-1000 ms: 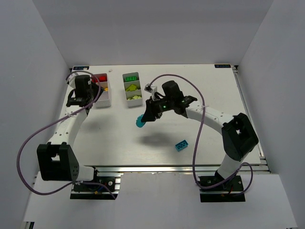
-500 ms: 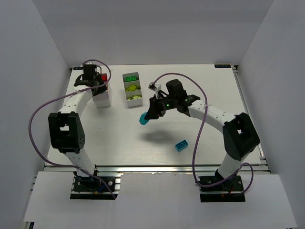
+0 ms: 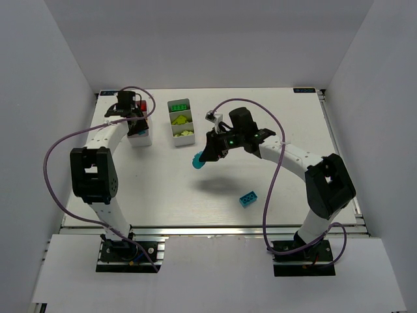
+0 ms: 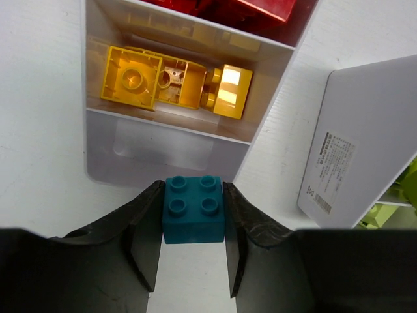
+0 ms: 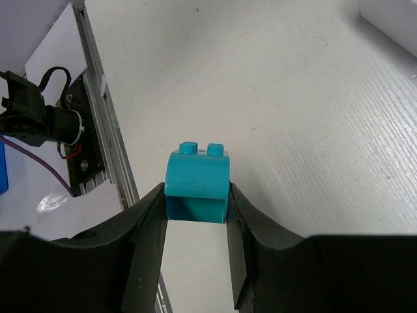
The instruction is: Sort the legos into containers by color
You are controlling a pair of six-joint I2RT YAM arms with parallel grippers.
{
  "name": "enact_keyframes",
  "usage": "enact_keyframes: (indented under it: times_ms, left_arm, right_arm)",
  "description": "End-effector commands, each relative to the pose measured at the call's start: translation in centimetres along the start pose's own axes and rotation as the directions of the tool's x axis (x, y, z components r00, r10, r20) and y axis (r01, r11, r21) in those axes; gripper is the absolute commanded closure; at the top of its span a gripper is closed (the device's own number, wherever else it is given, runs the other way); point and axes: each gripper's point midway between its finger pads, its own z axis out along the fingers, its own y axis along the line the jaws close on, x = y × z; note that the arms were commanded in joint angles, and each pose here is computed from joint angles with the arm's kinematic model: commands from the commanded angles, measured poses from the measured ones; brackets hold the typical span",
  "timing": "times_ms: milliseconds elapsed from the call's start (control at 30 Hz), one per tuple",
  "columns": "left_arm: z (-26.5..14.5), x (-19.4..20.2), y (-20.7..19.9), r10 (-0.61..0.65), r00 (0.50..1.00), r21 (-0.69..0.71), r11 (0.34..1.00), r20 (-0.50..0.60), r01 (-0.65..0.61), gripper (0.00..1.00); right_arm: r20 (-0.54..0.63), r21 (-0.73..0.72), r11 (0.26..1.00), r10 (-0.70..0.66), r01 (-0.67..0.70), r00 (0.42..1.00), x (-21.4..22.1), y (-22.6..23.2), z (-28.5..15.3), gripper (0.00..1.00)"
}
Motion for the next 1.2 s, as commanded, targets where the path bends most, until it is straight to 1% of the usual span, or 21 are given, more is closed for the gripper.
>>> enact_keyframes:
  times_ms: [0,67,100,333,467,533,567,600,667,700,733,800,933,967,1000,1033,1100,1133,1167]
  left_arm:
    - [-0.1,-1.4,-0.2,0.007,0.999,-0.004,1.0,0.035,-0.007,0.49]
    - [0.1,-1.5,0.0,0.009,0.999,-0.017,1.0,0.036,-0.009,0.46]
    - [0.1,-1.7,0.1,0.009,0.999,-0.025,1.0,0.039,-0.008,0.38]
    - [-0.5,-2.7,-0.1,0.003,0.998,-0.022,1.0,0.062,-0.002,0.34]
    - [-2.7,-3.9,-0.6,-0.025,0.994,0.008,1.0,0.104,0.025,0.33]
    - [-4.8,-4.5,-0.4,-0.057,0.988,0.015,0.998,0.143,0.056,0.33]
    - [-5.5,-4.5,-0.3,-0.072,0.985,0.017,0.997,0.154,0.07,0.33]
    - [-6.9,-4.2,0.1,-0.097,0.98,0.02,0.995,0.172,0.095,0.32]
    - [-8.2,-3.7,0.8,-0.122,0.975,0.004,0.992,0.185,0.124,0.31]
    - [-8.4,-2.5,1.4,-0.146,0.975,-0.01,0.989,0.169,0.15,0.28]
    - [-9.9,-2.6,1.7,-0.163,0.967,-0.006,0.986,0.193,0.168,0.27]
    - [-10.9,-1.4,2.7,-0.201,0.962,-0.03,0.977,0.186,0.21,0.25]
    - [-13.5,0.4,4.8,-0.263,0.938,-0.067,0.956,0.226,0.284,0.22]
    - [-15.2,0.2,5.2,-0.283,0.923,-0.056,0.95,0.259,0.307,0.21]
    - [-15.9,0.1,5.5,-0.309,0.908,-0.057,0.94,0.283,0.338,0.21]
    - [-16.7,0.0,5.8,-0.321,0.897,-0.054,0.934,0.304,0.352,0.21]
    - [-19.1,-0.4,6.5,-0.357,0.861,-0.035,0.918,0.362,0.396,0.21]
    - [-19.8,-0.5,6.7,-0.367,0.849,-0.028,0.913,0.381,0.407,0.21]
    - [-21.1,-0.4,7.1,-0.379,0.833,-0.014,0.908,0.404,0.42,0.19]
  right_arm:
    - [0.055,-0.014,0.998,-0.058,0.059,0.997,-2.0,0.8,-0.7,1.0]
    - [0.057,-0.012,0.998,-0.059,0.059,0.997,-2.1,0.7,-0.8,1.0]
    - [0.056,-0.012,0.998,-0.059,0.059,0.997,-2.0,0.6,-0.8,1.0]
    - [0.056,-0.019,0.996,-0.089,0.09,0.994,-2.2,0.7,-0.8,1.0]
    - [0.063,-0.068,0.978,-0.194,0.198,0.979,-2.2,1.1,-0.8,1.0]
    - [0.083,-0.075,0.96,-0.263,0.269,0.961,-2.6,0.8,-0.4,1.0]
    - [0.094,-0.073,0.947,-0.305,0.312,0.948,-3.0,0.6,0.0,1.0]
    - [0.132,-0.067,0.929,-0.353,0.363,0.926,-4.7,0.8,0.1,1.0]
    - [0.144,-0.097,0.911,-0.385,0.4,0.912,-5.4,0.7,1.6,1.0]
    - [0.178,-0.099,0.89,-0.425,0.446,0.887,-7.2,1.3,1.9,1.0]
    - [0.175,-0.121,0.883,-0.432,0.454,0.885,-7.1,1.1,3.1,1.0]
    - [0.213,-0.124,0.854,-0.474,0.505,0.854,-8.6,1.7,4.2,1.0]
    - [0.274,-0.102,0.797,-0.553,0.596,0.787,-11.5,2.8,8.2,1.0]
    - [0.285,-0.08,0.786,-0.572,0.613,0.769,-12.0,2.7,9.0,1.0]
    - [0.319,-0.057,0.759,-0.601,0.648,0.733,-13.1,3.0,9.6,1.0]
    - [0.336,-0.047,0.734,-0.627,0.677,0.703,-13.5,3.2,11.1,1.0]
    - [0.374,-0.019,0.693,-0.664,0.721,0.648,-14.7,3.5,12.4,1.0]
    - [0.408,0.015,0.648,-0.699,0.761,0.587,-15.8,3.7,13.7,1.0]
    - [0.422,0.037,0.631,-0.713,0.775,0.56,-16.4,3.7,14.5,1.0]
